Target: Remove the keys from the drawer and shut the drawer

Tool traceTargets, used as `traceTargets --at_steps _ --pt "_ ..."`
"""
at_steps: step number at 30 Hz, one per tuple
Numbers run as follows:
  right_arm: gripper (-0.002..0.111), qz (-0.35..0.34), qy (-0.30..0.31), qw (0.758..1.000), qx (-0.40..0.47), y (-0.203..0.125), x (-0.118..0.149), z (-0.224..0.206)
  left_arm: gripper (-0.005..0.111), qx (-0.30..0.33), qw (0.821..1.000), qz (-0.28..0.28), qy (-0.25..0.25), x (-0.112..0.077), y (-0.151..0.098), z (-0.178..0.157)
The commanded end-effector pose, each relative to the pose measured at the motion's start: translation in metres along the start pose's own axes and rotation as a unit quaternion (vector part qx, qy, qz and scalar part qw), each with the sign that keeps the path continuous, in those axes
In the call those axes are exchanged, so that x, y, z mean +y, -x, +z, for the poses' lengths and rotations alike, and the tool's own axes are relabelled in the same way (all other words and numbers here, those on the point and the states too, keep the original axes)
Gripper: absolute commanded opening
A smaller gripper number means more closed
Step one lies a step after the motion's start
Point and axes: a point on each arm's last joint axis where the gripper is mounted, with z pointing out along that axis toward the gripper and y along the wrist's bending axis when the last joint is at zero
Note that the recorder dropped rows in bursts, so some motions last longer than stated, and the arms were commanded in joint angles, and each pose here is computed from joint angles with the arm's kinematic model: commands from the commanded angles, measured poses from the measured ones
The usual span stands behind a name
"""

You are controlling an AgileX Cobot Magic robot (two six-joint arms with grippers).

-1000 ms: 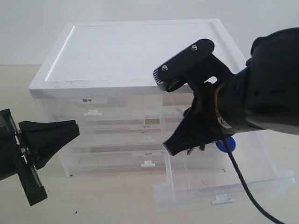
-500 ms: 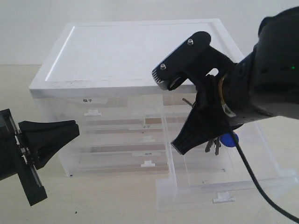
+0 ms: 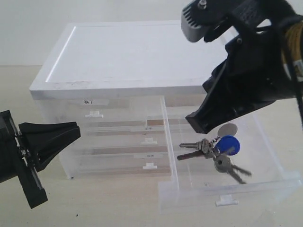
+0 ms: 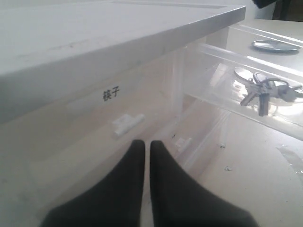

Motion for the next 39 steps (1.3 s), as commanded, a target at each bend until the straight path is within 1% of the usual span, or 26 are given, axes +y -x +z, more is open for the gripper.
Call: traceTargets --at_steps 1,4,6,7,9,11,13,17,18,21,26,29,32,35,39 --pt "0.000 0.001 0.009 0.999 -0.035 0.003 -0.006 -0.018 0.005 -0.005 1.000 -0.004 -0.004 0.000 0.001 0.001" --pt "0.000 0.006 0.018 1.000 0.000 -0.004 -0.004 -0.018 0.005 -0.005 1.000 -0.004 -0.004 0.000 0.001 0.001" --pt "0.005 0.003 0.022 0.999 0.043 -0.009 0.000 -0.010 0.005 -0.005 1.000 -0.004 -0.004 0.000 0.001 0.001" --pt "0.011 -0.005 0.019 0.998 0.066 -0.011 0.002 -0.003 0.005 -0.005 1.000 -0.004 -0.004 0.000 0.001 0.001" --pt "0.027 -0.012 0.017 0.995 0.094 -0.014 0.006 0.008 0.005 -0.005 1.000 -0.004 -0.004 0.000 0.001 0.001" --pt "0.049 -0.018 0.018 0.993 0.117 -0.016 0.011 0.020 0.005 -0.005 1.000 -0.003 -0.005 0.000 0.001 0.001" --pt "0.061 -0.027 0.020 0.990 0.135 -0.017 0.015 0.030 0.005 -0.005 1.000 -0.007 -0.005 0.000 0.001 0.001" --pt "0.061 -0.054 0.031 0.986 0.157 -0.020 0.020 0.040 0.005 -0.005 1.000 -0.007 -0.005 0.000 0.001 0.001" --pt "0.060 -0.065 0.039 0.984 0.161 -0.021 0.022 0.040 0.005 -0.005 1.000 -0.007 -0.005 0.000 0.001 0.001" --pt "0.052 -0.103 0.070 0.977 0.172 -0.024 0.027 0.042 0.005 -0.005 1.000 -0.007 -0.005 0.000 0.001 0.001" --pt "0.051 -0.164 0.087 0.967 0.173 -0.025 0.028 0.043 0.005 -0.004 1.000 -0.006 -0.008 -0.001 0.001 0.001" --pt "0.051 -0.207 0.114 0.956 0.175 -0.026 0.031 0.042 0.005 -0.003 1.000 -0.005 -0.012 -0.002 0.001 0.001" --pt "0.051 -0.226 0.108 0.952 0.178 -0.027 0.031 0.045 0.005 -0.003 1.000 -0.005 -0.013 -0.002 0.001 0.001" --pt "0.051 -0.227 0.091 0.949 0.197 -0.029 0.031 0.055 0.005 -0.003 1.000 -0.005 -0.013 -0.002 0.001 0.001" --pt "0.051 -0.236 0.092 0.945 0.209 -0.031 0.036 0.069 0.005 -0.003 1.000 -0.005 -0.013 -0.002 0.001 0.001"
